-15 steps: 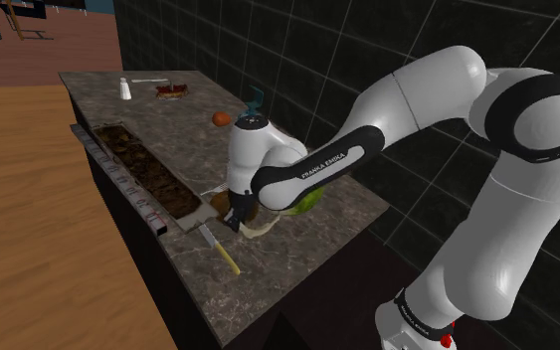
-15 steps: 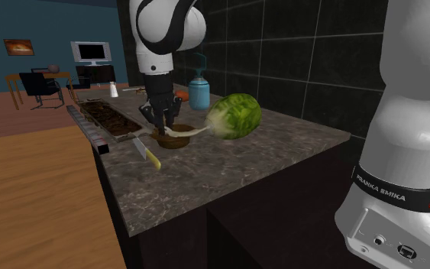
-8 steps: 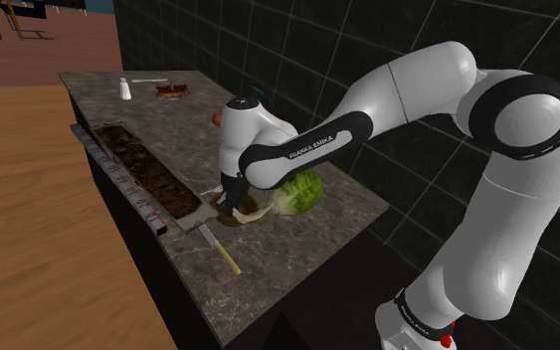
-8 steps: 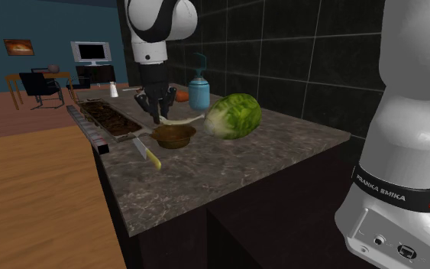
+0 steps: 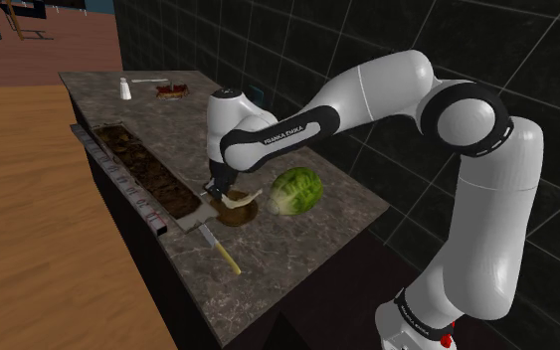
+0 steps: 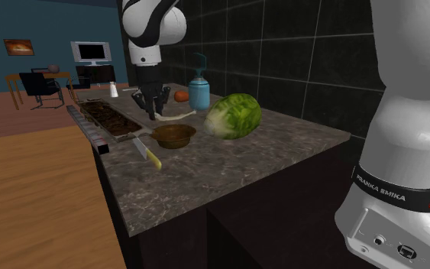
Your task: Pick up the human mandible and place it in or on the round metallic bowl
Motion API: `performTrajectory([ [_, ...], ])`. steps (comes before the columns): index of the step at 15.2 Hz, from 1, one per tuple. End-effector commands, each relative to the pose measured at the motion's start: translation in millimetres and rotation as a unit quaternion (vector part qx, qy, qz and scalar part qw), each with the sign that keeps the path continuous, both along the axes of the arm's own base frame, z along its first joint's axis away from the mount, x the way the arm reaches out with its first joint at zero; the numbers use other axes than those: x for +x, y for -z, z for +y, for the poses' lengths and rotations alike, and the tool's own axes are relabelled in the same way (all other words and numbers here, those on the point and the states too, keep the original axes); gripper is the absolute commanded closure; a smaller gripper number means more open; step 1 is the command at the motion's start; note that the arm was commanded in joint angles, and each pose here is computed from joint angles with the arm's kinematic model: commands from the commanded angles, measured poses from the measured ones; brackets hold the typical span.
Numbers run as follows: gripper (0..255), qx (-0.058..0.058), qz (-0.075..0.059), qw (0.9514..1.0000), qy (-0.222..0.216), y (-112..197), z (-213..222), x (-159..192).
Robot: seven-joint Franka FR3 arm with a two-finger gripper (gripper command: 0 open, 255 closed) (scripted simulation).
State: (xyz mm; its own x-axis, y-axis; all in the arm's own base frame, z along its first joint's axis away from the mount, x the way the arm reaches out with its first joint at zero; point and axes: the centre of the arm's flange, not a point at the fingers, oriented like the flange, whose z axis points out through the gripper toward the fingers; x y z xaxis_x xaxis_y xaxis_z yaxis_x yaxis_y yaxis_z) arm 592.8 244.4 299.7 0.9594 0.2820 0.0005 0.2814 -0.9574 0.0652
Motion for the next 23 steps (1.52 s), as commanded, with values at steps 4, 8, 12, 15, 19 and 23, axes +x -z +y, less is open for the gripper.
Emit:
performTrajectory([
  [4,255,0.000,0.000,1.0000,0.000,25.4,0.6,1.3],
  [8,255,0.000,0.000,1.0000,0.000,46.5,0.6,1.3],
  [12,255,0.000,0.000,1.0000,0.000,63.1,0.6,1.3],
  [15,255,0.000,0.000,1.0000,0.000,63.1,0.6,1.3],
  [19,255,0.000,0.000,1.0000,0.000,63.1,0.6,1.3],
  [23,0,0.000,0.000,1.0000,0.000,63.6,2.2,1.1],
])
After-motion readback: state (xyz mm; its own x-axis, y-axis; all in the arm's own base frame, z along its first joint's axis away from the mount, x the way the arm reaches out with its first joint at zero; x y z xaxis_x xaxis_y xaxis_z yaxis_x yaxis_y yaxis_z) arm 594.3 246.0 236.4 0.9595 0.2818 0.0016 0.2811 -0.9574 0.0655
